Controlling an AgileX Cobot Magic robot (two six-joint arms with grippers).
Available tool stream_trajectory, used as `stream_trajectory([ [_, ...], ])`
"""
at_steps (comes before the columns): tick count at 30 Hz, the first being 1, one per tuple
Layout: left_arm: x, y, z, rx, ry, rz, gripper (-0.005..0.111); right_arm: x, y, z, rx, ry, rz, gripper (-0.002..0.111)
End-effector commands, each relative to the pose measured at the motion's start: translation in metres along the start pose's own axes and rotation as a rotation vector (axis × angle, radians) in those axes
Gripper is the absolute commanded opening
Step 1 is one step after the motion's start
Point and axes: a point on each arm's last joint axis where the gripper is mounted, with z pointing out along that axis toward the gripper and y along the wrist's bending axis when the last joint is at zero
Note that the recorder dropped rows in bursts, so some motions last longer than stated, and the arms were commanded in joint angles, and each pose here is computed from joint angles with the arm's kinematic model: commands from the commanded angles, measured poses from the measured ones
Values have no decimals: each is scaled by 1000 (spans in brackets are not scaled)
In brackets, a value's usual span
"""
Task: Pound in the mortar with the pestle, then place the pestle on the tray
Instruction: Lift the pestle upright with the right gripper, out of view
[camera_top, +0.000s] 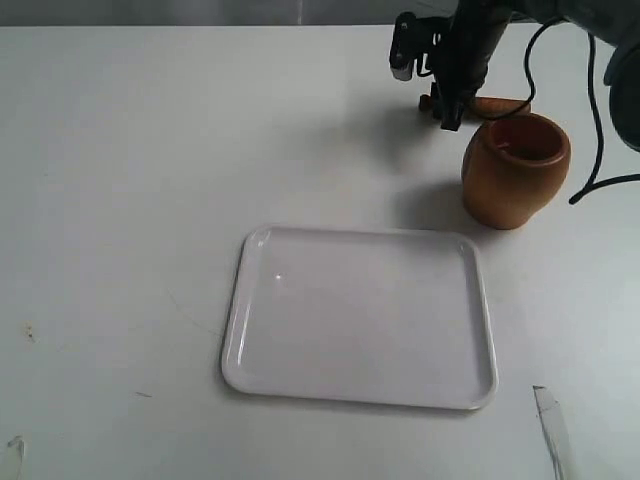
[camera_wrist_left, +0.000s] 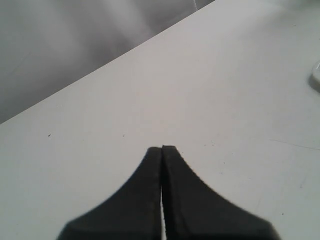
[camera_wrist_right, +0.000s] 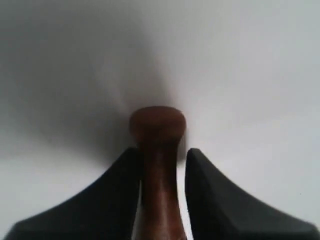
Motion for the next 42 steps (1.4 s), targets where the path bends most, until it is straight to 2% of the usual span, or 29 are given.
stream_trajectory([
  [1,0,-1,0,8,-7,-12,0,-1,-5,-3,43,-13,-33,3],
  [2,0,-1,0,8,-7,-12,0,-3,-8,-9,65,-27,-17,0],
  [6,0,-1,0,8,-7,-12,0,-13,-22,-39,168,-139,91,0],
  [10,0,-1,0,8,-7,-12,0,-12,-41,-86,272,-363,329,0],
  [15,0,-1,0,8,-7,-12,0,18,-61,-146,224,-689,663,0],
  [18,0,-1,0,8,-7,-12,0,41,-63,-171,208,-791,755,0],
  [20,0,-1,0,8,-7,-12,0,53,-61,-185,218,-844,753,0],
  [22,0,-1,0,8,-7,-12,0,62,-56,-202,244,-920,752,0],
  [24,0,-1,0,8,-7,-12,0,69,-48,-220,326,-968,741,0],
  [28,0,-1,0,8,-7,-12,0,83,-22,-246,541,-1009,744,0],
  [30,0,-1,0,8,-7,-12,0,86,-3,-255,589,-1089,767,0],
  [31,0,-1,0,8,-7,-12,0,89,6,-256,608,-1101,722,0],
  [34,0,-1,0,8,-7,-12,0,91,40,-256,462,-1188,635,0],
  [38,0,-1,0,8,-7,-12,0,97,66,-243,386,-1164,695,0],
  [40,0,-1,0,8,-7,-12,0,105,74,-241,426,-1102,770,0],
  [42,0,-1,0,8,-7,-12,0,115,80,-241,570,-957,765,0],
])
